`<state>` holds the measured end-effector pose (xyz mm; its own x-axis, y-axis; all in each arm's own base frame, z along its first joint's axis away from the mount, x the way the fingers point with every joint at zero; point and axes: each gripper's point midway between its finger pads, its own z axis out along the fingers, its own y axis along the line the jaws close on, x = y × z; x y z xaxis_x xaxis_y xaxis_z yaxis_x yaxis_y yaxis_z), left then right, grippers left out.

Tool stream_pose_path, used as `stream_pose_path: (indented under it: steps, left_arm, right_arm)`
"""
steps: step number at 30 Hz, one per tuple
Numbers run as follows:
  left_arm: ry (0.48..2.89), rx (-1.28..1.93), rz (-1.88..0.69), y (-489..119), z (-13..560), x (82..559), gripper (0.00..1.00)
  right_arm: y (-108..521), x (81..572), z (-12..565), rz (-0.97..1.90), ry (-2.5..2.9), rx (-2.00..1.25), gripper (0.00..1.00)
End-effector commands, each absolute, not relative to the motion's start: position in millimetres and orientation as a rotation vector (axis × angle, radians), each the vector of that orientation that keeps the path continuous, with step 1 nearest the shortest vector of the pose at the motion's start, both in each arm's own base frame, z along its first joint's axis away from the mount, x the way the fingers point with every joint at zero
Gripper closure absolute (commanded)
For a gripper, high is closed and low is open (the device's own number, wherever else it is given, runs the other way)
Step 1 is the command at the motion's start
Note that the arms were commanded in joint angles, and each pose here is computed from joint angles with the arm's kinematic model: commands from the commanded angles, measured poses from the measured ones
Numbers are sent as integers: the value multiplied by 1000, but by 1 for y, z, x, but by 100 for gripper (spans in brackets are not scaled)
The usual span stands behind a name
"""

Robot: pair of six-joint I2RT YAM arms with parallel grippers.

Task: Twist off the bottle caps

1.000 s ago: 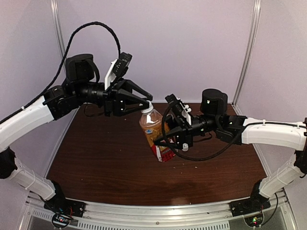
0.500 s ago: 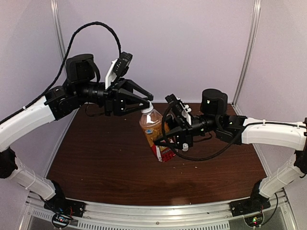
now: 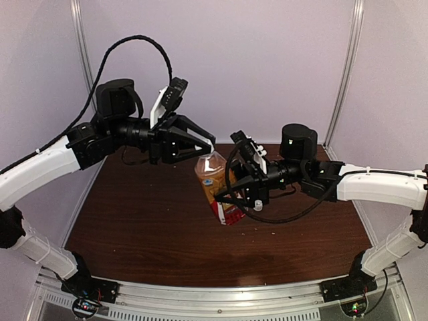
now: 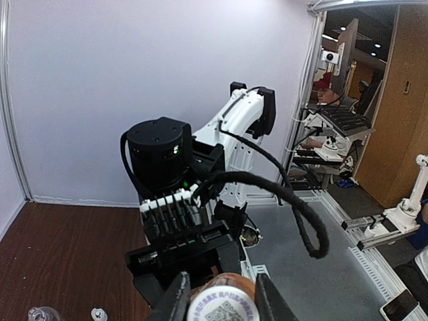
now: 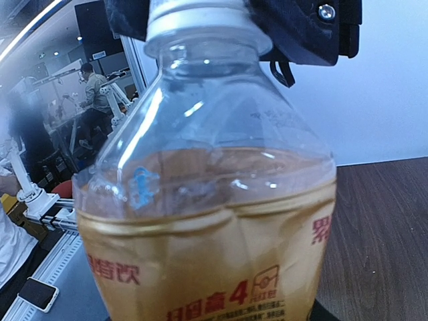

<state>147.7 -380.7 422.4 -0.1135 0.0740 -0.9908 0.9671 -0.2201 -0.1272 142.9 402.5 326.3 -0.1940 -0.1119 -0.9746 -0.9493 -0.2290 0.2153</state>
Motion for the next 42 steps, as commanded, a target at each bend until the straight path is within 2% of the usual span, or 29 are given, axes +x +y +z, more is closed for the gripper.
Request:
stream_pose_path:
  steps: [1, 2, 5, 11, 14, 16, 22, 32, 35, 42]
  left_arm:
    - [1235, 1327, -1441, -382, 426, 153, 94]
    - [1256, 1301, -1424, -382, 426, 158, 100]
    - [1372, 1164, -1337, -382, 426, 182, 100]
    - [1727, 662, -1040, -365, 414, 249, 100]
    - [1772, 550, -984, -358, 412, 261, 100]
    - [1780, 525, -976, -358, 412, 265, 92]
    - [1760, 581, -979, -365, 411, 263, 75]
    - [1551, 816, -976, -353, 440, 237, 34]
    - [1497, 901, -1023, -350, 445, 227, 28]
    - [1257, 1164, -1288, -347, 457, 180, 26]
  right_arm:
    - [403, 153, 330, 1434, 1312, -1308, 56]
    - [403, 158, 329, 1402, 1331, -1288, 56]
    - [402, 181, 323, 1264, 1417, -1212, 56]
    - [392, 227, 308, 976, 1539, -1070, 56]
    - [389, 240, 304, 894, 1560, -1034, 56]
    - [387, 244, 304, 873, 1563, -1017, 57]
    - [388, 238, 305, 899, 1546, -1037, 56]
    - [391, 208, 311, 1041, 1456, -1147, 56]
    - [393, 195, 315, 1119, 1412, -1196, 56]
    - [396, 169, 325, 1281, 1316, -1297, 56]
